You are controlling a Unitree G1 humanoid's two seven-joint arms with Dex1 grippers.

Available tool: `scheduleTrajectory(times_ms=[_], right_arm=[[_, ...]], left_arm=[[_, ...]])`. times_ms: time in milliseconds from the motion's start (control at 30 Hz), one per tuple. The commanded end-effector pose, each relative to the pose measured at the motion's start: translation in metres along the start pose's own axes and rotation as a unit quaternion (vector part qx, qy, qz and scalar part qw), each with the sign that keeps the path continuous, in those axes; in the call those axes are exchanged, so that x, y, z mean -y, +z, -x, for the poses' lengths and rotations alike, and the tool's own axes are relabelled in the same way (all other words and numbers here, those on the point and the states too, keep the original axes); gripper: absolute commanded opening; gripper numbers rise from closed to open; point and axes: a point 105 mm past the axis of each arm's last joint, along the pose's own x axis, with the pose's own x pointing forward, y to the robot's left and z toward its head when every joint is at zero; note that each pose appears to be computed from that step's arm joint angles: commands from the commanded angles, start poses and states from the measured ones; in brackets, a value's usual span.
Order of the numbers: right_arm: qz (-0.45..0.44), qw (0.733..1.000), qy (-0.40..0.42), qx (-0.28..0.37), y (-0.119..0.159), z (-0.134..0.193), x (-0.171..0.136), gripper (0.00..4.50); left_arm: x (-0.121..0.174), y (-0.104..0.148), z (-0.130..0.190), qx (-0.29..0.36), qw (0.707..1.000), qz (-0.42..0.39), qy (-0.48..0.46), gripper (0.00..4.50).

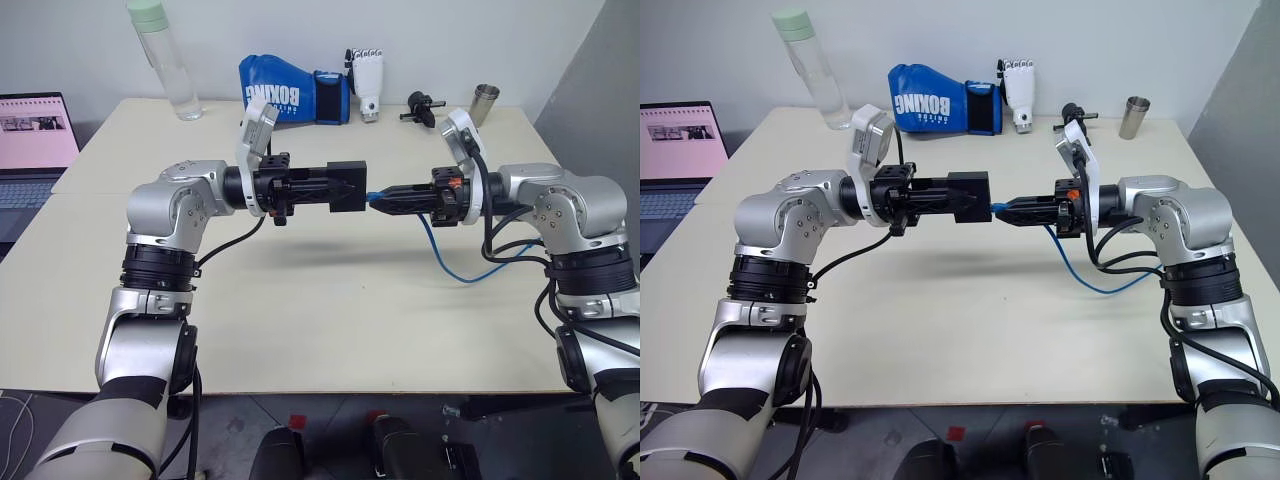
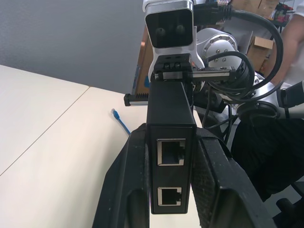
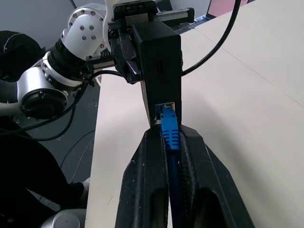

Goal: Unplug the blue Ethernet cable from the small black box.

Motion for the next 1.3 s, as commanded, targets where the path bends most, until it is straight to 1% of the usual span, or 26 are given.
scheduleTrajectory(times_ms=[33, 67, 100, 167, 233, 767, 1067, 1133, 1167, 1300], right_arm=[[0.026, 1.000, 0.007, 0.015, 0.018, 0.005, -0.007, 0.38], [0.025, 1.000, 0.008, 0.015, 0.018, 0.005, -0.007, 0.73], [0.026, 1.000, 0.008, 0.016, 0.019, 0.005, -0.007, 0.88], [0.026, 0.999, 0.008, 0.017, 0.020, 0.004, -0.008, 1.43], [0.024, 1.000, 0.010, 0.017, 0.020, 0.004, -0.009, 1.72], [0.013, 0.999, 0.017, 0.024, 0.023, 0.002, -0.010, 1.72], [0.023, 1.000, 0.011, 0.011, 0.016, 0.005, -0.007, 1.72], [0.022, 1.000, 0.008, 0.009, 0.014, 0.006, -0.006, 1.35], [0.021, 1.000, 0.006, 0.009, 0.014, 0.007, -0.005, 1.33], [0.029, 1.000, 0.003, 0.003, 0.013, 0.008, -0.003, 0.48]], left_arm=[[0.008, 0.014, -0.005, 0.001, 0.999, -0.028, -0.022, 0.79], [0.008, 0.014, -0.005, 0.000, 0.999, -0.029, -0.022, 0.79], [0.008, 0.014, -0.005, 0.001, 0.999, -0.029, -0.022, 0.79], [0.008, 0.014, -0.006, 0.001, 0.999, -0.029, -0.023, 0.79], [0.009, 0.014, -0.006, 0.000, 0.999, -0.029, -0.024, 0.79], [0.009, 0.013, -0.006, -0.002, 0.999, -0.030, -0.025, 0.79], [0.009, 0.014, -0.007, -0.001, 0.999, -0.031, -0.025, 0.79], [0.009, 0.013, -0.007, 0.000, 0.999, -0.031, -0.025, 0.79], [0.009, 0.013, -0.007, 0.000, 0.999, -0.030, -0.025, 0.79], [0.009, 0.014, -0.007, 0.001, 0.999, -0.031, -0.025, 0.79]])
